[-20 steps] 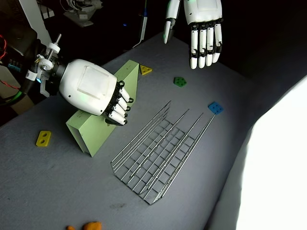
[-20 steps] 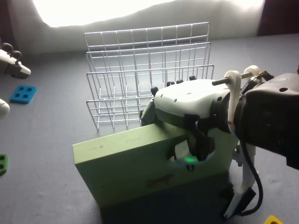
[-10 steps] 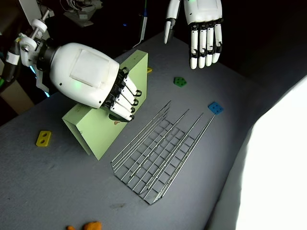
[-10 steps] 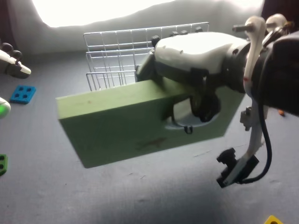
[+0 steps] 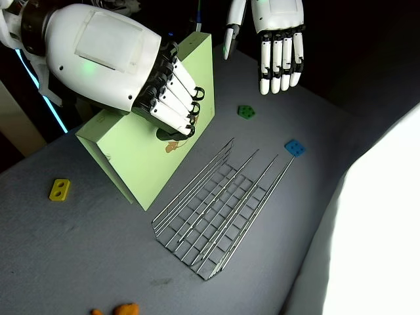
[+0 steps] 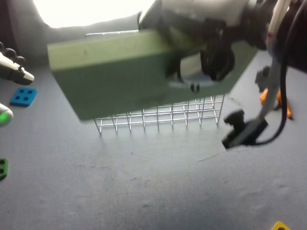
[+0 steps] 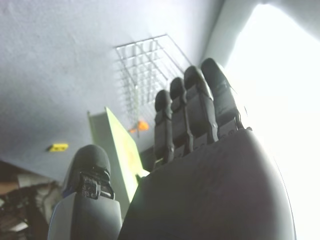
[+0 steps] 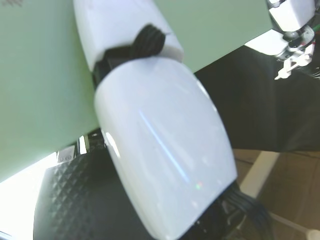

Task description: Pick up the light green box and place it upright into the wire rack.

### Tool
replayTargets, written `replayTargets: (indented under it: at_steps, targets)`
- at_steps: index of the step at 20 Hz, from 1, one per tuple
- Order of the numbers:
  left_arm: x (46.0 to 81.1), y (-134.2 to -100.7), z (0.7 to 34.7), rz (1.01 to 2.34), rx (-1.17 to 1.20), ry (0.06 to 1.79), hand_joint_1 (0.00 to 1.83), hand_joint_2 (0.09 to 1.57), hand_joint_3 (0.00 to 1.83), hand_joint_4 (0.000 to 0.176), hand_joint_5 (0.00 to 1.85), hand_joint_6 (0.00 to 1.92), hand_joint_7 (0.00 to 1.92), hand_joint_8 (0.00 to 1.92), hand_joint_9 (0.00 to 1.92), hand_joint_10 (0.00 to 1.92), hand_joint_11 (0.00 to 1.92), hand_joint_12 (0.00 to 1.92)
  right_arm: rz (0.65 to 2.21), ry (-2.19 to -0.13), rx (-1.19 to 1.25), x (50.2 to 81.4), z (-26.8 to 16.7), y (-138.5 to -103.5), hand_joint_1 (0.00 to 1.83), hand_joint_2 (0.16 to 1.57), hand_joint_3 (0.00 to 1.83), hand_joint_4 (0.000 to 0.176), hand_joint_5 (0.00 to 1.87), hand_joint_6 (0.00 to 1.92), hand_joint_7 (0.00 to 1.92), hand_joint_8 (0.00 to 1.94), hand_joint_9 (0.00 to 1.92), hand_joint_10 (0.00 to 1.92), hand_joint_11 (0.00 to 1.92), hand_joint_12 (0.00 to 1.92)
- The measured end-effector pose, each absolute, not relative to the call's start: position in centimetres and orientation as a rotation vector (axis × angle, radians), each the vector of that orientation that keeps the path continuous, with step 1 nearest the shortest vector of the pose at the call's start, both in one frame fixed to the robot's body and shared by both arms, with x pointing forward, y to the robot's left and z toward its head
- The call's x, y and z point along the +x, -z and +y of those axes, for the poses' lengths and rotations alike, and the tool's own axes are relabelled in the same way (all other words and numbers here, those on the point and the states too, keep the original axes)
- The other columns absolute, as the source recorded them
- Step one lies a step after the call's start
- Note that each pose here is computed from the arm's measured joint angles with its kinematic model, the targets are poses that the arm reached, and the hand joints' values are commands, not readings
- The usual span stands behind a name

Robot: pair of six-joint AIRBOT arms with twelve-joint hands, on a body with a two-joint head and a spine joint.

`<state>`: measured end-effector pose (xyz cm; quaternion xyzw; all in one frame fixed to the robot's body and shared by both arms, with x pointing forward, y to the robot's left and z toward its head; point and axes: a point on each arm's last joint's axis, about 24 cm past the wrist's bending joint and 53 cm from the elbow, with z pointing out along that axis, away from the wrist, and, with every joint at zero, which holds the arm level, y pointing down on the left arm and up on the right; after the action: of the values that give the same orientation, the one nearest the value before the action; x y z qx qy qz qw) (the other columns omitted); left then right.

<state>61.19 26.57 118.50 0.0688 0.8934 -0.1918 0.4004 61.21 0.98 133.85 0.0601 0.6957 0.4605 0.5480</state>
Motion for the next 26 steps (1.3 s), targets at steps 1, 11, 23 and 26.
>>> replayTargets:
  at_steps: [1,11,23,26]
  targets:
    - [61.2,-118.5,26.6,2.259,0.174,0.485,0.1,1.26,0.0,0.008,0.23,0.0,0.26,0.0,0.24,0.0,0.0,0.63,1.628,-1.093,0.145,61.4,0.8,-134.5,1.37,1.14,0.0,0.0,0.96,0.92,0.93,1.13,0.76,1.44,0.41,1.75]
    - [61.3,-118.2,27.4,2.267,0.16,0.469,0.15,1.25,0.0,0.009,0.26,0.01,0.27,0.0,0.26,0.01,0.0,0.65,1.638,-1.071,0.31,66.1,-2.2,-133.0,1.37,1.15,0.0,0.0,0.95,0.92,0.94,1.15,0.75,1.43,0.43,1.73]
    - [61.3,-118.3,27.4,2.264,0.163,0.469,0.19,1.3,0.01,0.004,0.23,0.01,0.26,0.0,0.19,0.01,0.0,0.49,1.657,-1.096,0.319,68.3,-0.3,-130.7,1.26,1.13,0.0,0.0,1.01,0.83,0.92,1.24,0.72,1.37,0.44,1.77]
    - [61.4,-118.4,27.3,2.26,0.164,0.472,0.19,1.3,0.01,0.004,0.23,0.01,0.26,0.0,0.19,0.01,0.0,0.44,1.658,-1.123,0.334,68.9,0.2,-130.5,1.23,1.13,0.0,0.0,1.0,0.85,0.92,1.27,0.74,1.32,0.44,1.77]
